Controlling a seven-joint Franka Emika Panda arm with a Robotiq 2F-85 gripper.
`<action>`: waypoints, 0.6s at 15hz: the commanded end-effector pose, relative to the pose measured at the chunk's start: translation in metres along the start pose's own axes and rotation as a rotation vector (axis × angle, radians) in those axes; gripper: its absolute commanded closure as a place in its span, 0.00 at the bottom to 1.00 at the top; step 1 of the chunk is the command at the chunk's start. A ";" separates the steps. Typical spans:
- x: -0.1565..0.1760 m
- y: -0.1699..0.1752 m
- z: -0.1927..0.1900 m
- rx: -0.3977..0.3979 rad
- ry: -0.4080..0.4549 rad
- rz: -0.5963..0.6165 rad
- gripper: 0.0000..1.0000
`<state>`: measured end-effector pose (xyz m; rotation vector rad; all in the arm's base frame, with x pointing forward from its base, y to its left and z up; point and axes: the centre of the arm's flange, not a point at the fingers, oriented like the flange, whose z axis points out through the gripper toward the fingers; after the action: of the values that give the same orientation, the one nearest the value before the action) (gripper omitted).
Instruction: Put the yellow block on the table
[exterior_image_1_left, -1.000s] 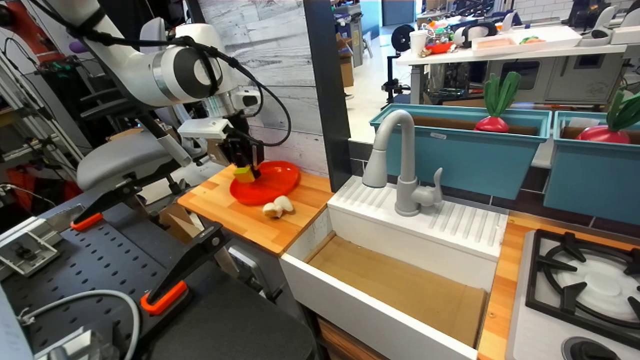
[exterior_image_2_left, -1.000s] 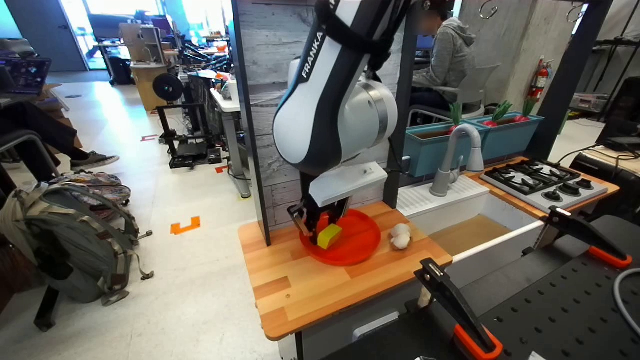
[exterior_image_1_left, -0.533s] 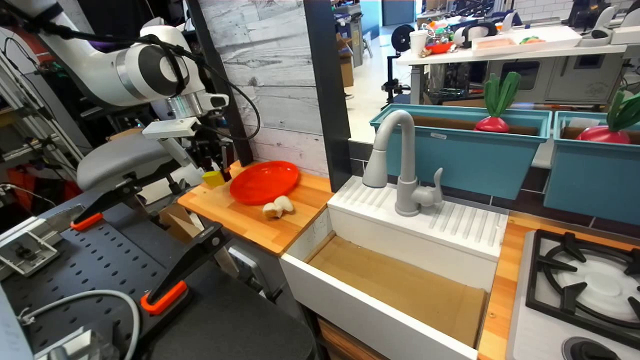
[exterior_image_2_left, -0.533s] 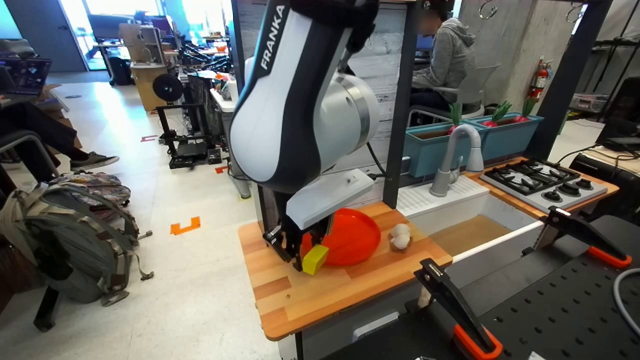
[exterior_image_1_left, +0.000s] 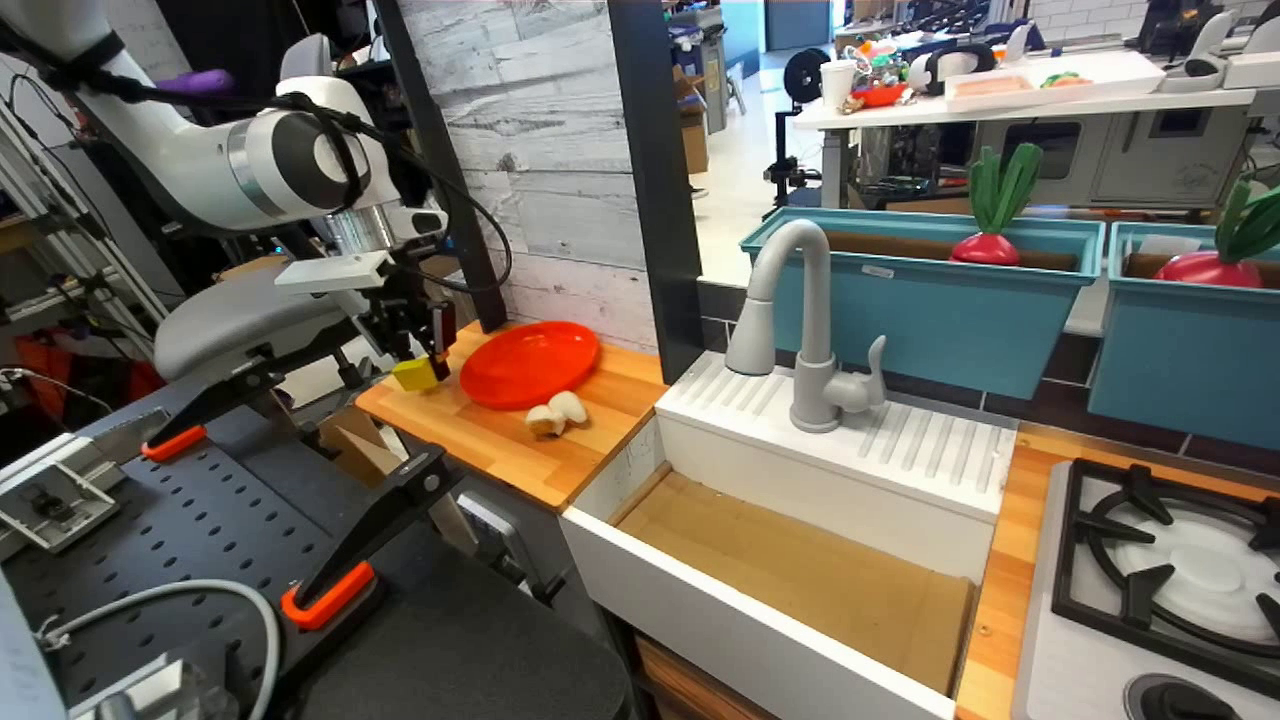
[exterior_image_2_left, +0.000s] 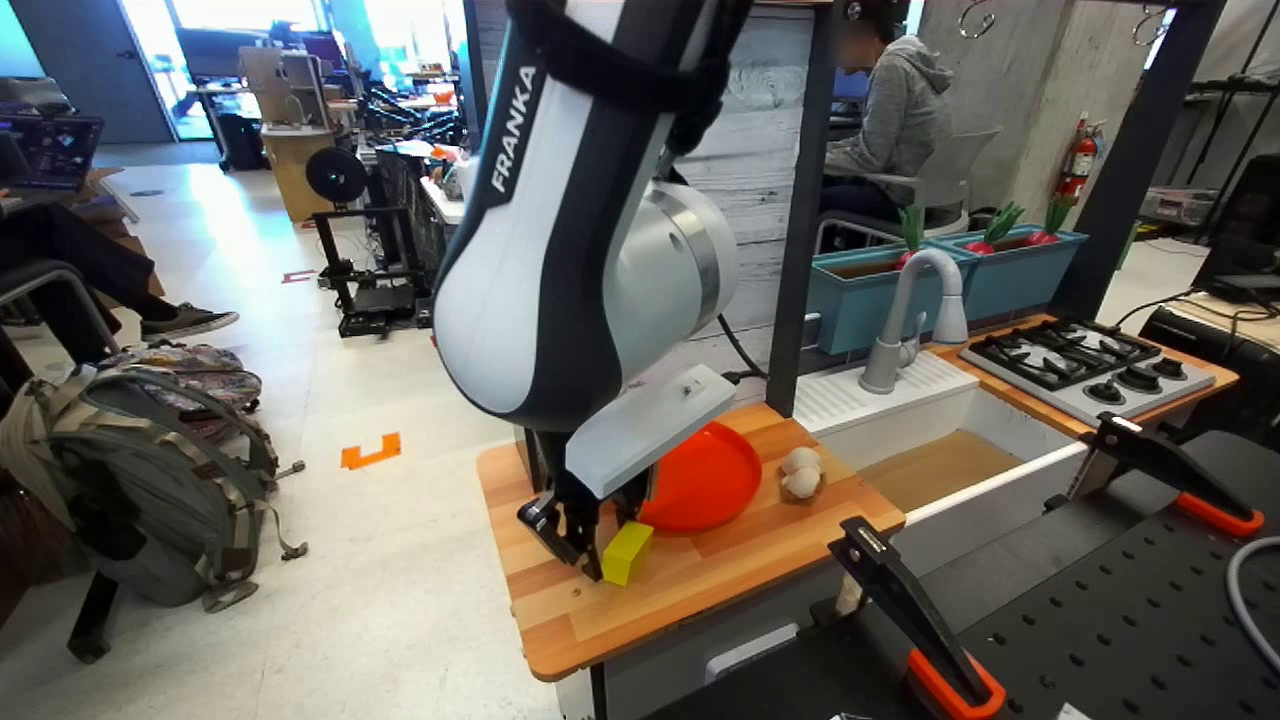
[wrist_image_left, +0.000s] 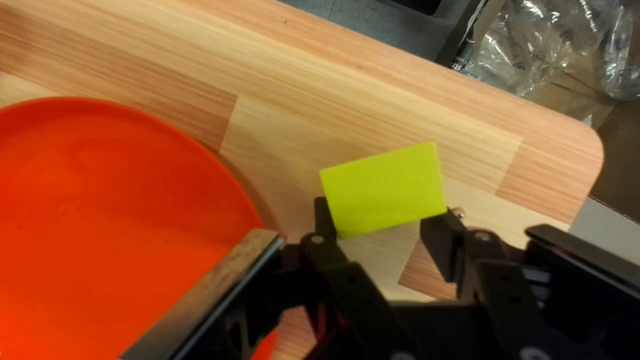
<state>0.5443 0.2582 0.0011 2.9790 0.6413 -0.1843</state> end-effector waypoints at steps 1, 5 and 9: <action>0.015 -0.002 0.013 -0.016 -0.022 -0.033 0.78; 0.018 -0.003 0.015 -0.018 -0.022 -0.038 0.78; 0.021 -0.002 0.014 -0.024 -0.029 -0.034 0.14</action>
<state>0.5531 0.2617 -0.0106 2.9658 0.6608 -0.2084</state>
